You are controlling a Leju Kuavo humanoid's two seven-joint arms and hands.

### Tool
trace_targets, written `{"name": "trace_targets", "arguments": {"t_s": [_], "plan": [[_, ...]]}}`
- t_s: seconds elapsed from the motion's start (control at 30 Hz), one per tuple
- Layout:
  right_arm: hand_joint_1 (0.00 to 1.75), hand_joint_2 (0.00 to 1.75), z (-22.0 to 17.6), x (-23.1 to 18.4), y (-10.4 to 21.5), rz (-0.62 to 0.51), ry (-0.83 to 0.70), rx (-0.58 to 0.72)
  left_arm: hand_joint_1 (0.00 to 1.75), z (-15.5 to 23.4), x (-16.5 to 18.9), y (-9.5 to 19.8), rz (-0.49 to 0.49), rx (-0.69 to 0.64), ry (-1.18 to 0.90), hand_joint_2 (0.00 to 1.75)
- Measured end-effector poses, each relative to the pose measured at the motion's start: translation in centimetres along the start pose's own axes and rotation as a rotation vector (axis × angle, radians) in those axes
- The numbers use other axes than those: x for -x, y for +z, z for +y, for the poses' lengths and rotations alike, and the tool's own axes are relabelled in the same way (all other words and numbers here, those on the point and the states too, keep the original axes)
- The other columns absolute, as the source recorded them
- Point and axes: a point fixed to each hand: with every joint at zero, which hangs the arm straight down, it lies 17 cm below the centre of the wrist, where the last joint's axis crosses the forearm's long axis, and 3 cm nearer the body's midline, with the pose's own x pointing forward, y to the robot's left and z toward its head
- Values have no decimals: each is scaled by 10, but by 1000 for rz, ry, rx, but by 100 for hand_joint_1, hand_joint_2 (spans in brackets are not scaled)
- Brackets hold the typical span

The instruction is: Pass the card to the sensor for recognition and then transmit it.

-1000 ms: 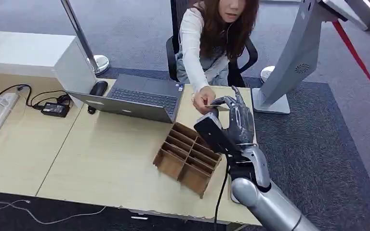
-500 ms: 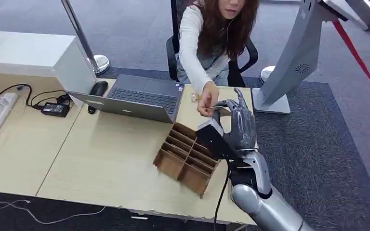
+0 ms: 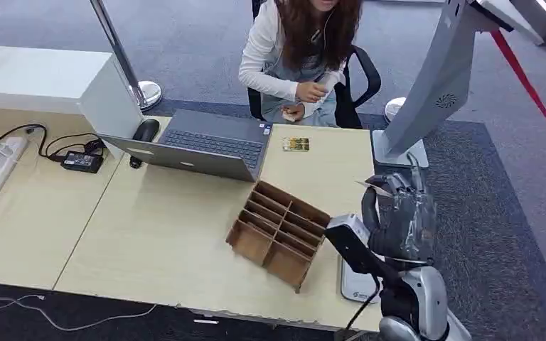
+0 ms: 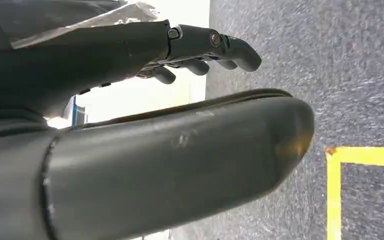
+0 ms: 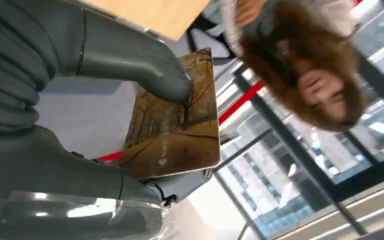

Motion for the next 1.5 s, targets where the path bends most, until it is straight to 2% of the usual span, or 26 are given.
{"name": "trace_targets", "arguments": {"t_s": [0.1, 0.27, 0.67, 1.07, 1.5], "plan": [[175, 175, -1, 33, 19, 41, 105, -12, 0, -3, -1, 1, 2, 8, 9, 0], [175, 175, 13, 70, 49, 110, 163, -71, 0, -9, -3, 4, 4, 25, 31, 0], [175, 175, 65, 125, 99, 265, 163, -229, 0, -17, -6, 7, 9, 49, 61, 0], [175, 175, 103, 133, 133, 308, 139, -326, 0, -23, -7, 10, 16, 68, 94, 0], [175, 175, 124, 124, 150, 300, 125, -376, 0, -24, -8, 11, 26, 77, 121, 0]]}}
